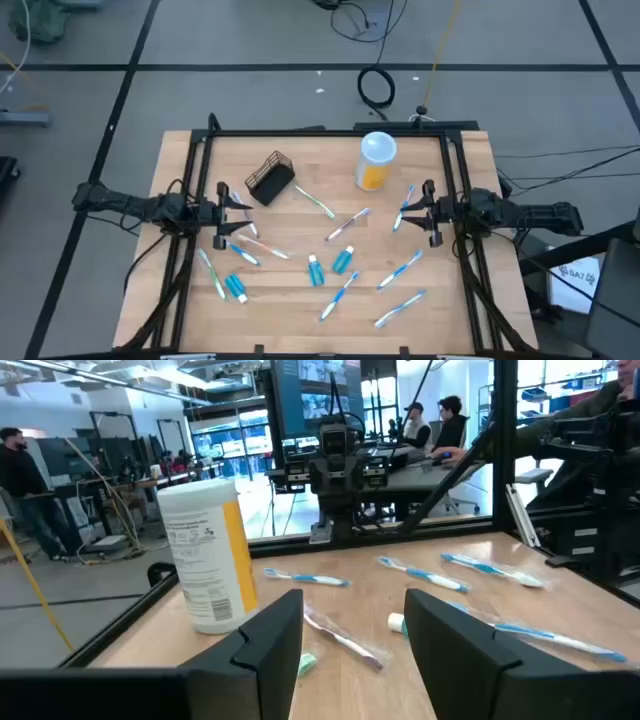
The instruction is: Pick & Place toothbrushing station
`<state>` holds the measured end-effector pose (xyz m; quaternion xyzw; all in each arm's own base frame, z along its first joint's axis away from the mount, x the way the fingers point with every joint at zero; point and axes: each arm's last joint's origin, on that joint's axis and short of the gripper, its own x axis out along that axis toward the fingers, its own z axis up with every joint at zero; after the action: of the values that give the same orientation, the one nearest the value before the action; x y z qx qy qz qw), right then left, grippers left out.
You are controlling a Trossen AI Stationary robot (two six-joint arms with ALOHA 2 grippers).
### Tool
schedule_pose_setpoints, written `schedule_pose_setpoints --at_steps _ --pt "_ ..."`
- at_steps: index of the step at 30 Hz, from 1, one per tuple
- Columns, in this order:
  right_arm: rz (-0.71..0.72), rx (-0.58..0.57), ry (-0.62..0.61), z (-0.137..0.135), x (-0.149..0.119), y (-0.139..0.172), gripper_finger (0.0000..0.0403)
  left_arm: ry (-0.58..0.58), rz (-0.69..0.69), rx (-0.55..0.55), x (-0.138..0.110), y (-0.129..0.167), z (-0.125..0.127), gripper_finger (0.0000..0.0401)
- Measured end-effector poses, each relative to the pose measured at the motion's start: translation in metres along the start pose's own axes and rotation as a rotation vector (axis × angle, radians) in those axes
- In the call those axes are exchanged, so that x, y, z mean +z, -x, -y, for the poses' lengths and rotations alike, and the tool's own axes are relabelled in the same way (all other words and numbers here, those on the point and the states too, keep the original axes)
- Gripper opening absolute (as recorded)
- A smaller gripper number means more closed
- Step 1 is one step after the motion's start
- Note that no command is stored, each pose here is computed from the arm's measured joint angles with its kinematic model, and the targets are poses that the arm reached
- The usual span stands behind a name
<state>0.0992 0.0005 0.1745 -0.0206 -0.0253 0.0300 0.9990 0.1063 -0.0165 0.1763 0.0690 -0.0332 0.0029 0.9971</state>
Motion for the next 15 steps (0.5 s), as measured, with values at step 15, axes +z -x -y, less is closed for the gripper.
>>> schedule_pose_setpoints --at_steps 15 --pt "0.001 0.000 0.007 0.0000 0.0001 0.0000 0.0098 0.000 0.000 0.000 0.0000 0.0000 0.0000 0.0184"
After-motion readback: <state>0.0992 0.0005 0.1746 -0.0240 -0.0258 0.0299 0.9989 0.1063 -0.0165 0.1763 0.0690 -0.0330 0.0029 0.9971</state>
